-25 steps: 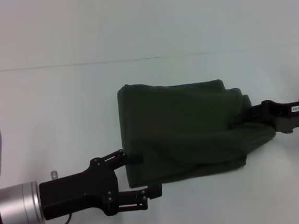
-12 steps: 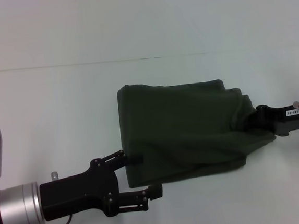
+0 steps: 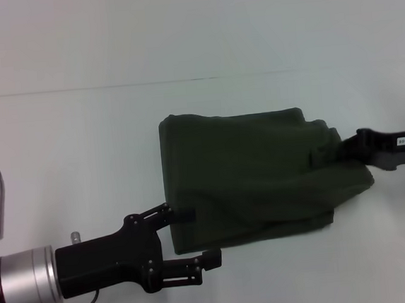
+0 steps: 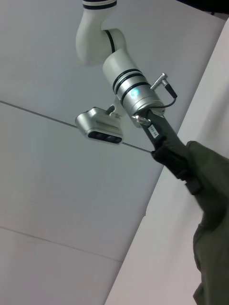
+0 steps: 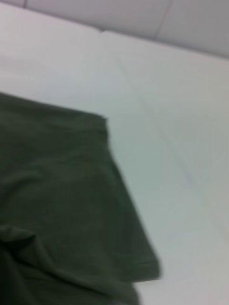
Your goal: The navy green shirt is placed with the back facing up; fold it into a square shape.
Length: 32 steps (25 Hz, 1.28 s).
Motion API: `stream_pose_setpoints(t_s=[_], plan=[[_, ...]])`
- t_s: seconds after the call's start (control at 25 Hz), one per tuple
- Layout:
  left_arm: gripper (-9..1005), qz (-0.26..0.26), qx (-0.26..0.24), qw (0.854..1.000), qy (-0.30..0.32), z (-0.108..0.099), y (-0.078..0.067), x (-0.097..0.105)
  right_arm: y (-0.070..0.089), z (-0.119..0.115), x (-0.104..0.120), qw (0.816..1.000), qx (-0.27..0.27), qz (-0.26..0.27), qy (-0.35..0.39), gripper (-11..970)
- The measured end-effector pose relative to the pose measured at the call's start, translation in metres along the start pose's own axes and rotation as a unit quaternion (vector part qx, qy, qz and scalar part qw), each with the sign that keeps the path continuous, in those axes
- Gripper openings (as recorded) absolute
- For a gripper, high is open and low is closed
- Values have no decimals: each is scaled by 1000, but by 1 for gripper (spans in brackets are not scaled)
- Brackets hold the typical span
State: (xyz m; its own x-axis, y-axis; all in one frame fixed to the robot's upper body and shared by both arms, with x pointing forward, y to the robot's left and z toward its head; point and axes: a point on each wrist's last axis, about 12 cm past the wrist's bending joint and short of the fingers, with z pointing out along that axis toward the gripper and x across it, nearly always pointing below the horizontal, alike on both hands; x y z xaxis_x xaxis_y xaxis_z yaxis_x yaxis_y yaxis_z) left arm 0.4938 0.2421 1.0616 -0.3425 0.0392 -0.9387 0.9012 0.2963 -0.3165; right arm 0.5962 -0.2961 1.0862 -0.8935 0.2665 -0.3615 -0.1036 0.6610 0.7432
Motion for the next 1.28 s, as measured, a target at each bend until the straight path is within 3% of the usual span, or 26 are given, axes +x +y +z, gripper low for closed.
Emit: stream_pose_setpoints(t_s=[0.44,0.84,1.28], plan=[[950,1,0,1000,0,0,0,-1,-4,-9,-4,995,-37,-34,-82,11],[950,1,-5,1000,2,1,2,-1,14,2,-8,985,-74,-111,-109,12],[950,-6,-4,1000,2,2,2,1,-23,-6,26,991,-30,-59,-116,12]])
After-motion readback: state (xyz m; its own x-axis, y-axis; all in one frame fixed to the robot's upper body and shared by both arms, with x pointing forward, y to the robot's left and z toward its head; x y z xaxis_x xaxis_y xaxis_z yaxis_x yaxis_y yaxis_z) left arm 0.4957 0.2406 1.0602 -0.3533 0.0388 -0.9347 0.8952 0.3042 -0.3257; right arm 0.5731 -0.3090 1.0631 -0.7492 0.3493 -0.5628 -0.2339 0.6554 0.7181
